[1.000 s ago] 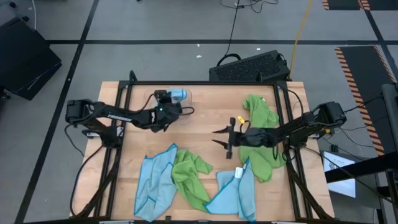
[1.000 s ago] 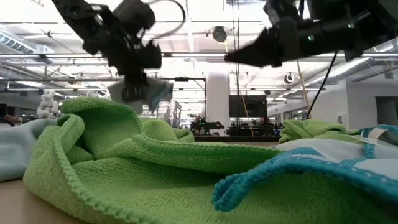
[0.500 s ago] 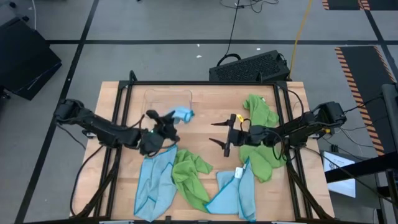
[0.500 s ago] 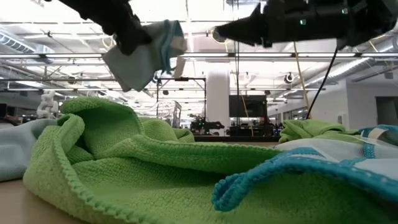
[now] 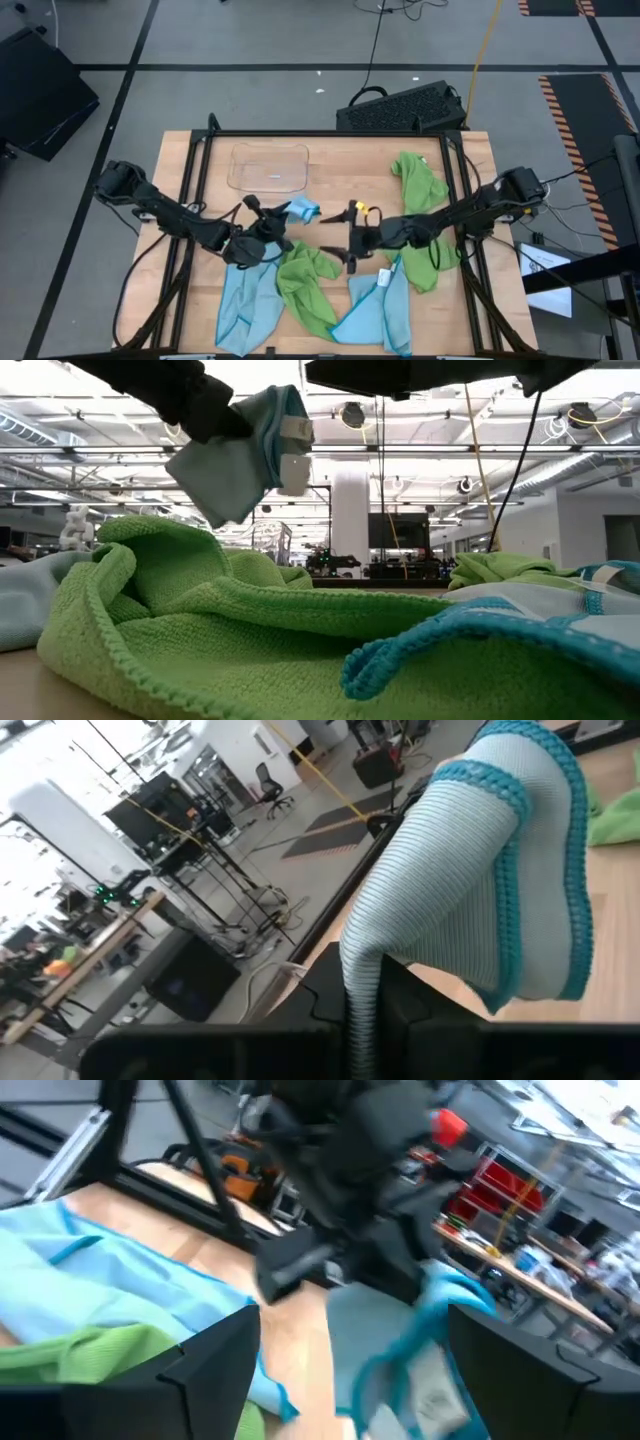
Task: Fold microfiber towels
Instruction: Put the top center blue microfiber cloth into the bin
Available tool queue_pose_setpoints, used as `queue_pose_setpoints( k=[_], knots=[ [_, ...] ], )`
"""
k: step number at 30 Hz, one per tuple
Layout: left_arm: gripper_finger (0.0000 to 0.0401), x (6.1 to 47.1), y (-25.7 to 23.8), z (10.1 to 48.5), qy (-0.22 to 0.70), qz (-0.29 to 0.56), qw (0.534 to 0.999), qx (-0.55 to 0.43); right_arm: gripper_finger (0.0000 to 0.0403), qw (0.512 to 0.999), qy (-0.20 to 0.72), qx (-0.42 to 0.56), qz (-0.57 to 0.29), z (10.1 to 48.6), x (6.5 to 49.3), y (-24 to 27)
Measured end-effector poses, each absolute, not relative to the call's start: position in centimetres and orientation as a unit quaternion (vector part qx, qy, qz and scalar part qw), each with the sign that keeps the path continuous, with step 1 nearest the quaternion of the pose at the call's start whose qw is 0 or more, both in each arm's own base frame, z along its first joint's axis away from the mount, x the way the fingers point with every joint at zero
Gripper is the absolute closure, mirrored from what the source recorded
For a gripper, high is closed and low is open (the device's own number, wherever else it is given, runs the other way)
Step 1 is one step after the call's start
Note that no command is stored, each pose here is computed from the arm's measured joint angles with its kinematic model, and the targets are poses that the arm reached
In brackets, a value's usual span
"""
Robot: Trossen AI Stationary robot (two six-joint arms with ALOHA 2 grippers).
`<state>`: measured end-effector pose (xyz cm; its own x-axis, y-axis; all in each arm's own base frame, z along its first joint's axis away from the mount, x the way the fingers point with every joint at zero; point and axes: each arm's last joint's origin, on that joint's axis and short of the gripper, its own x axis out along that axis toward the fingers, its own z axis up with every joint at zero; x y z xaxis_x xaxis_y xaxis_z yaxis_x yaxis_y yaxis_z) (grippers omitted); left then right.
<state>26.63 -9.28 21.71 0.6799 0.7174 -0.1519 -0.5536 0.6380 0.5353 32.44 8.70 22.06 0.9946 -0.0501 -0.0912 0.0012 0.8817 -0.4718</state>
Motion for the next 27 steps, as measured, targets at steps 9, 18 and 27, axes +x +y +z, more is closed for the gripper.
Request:
queue_pose_setpoints(
  k=[9,18,27],
  knots=[
    [0.0378,26.7,-9.4,21.5,0.178,0.338,0.9,0.209,0.0013,0.949,0.054,-0.303,-0.064,20.7,35.8,11.1],
    [0.0386,26.6,-9.3,20.8,0.206,0.287,0.914,0.201,0.0008,0.952,0.018,-0.268,-0.148,20.6,36.8,11.1],
    [0.0383,27.0,-9.5,21.0,0.202,0.236,0.931,0.19,0.0014,0.957,0.082,-0.232,-0.157,18.9,37.6,8.1]
  ],
)
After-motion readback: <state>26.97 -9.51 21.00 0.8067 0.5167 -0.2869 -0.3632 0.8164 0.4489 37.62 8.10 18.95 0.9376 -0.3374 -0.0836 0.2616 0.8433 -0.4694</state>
